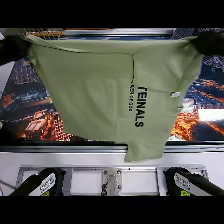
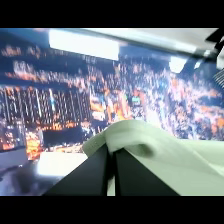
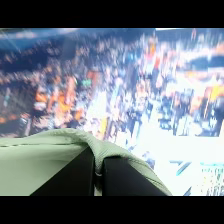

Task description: Fold the clothes and pants, and hang the long-sleeved shirts on hangers.

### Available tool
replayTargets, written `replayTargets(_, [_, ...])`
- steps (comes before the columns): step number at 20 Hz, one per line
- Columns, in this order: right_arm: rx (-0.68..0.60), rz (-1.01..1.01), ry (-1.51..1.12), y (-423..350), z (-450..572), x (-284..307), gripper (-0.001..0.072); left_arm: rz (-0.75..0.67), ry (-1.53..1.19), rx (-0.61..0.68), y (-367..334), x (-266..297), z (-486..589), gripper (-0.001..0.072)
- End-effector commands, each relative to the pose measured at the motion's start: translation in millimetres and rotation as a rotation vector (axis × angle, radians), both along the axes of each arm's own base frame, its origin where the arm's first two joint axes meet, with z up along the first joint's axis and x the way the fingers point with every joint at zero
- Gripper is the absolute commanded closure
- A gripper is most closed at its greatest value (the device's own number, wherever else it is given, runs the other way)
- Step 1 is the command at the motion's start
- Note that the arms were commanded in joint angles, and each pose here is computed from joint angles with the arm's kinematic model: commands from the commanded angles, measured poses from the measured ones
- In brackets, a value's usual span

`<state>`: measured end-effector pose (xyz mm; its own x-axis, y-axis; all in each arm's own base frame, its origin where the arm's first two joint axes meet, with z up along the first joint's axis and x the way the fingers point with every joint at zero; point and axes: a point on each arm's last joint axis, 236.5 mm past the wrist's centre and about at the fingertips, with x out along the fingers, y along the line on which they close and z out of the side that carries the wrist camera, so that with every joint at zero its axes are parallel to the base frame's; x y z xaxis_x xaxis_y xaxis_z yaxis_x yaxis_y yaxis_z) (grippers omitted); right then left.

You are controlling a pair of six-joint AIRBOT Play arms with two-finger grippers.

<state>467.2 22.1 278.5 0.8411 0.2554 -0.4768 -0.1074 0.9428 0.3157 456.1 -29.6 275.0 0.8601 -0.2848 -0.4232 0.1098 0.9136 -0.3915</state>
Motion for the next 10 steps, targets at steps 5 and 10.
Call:
replayTargets(5, [0.039, -0.062, 0.181, -28, -122, 76, 0.018, -0.007, 0.151, -0.035, -15, 105, -120, 0.0135])
replayTargets(10, [-0.066, -0.071, 0.391, -43, -149, -58, 0.0183, 0.185, 0.831, -0.076, 69, -115, -299, 0.0136])
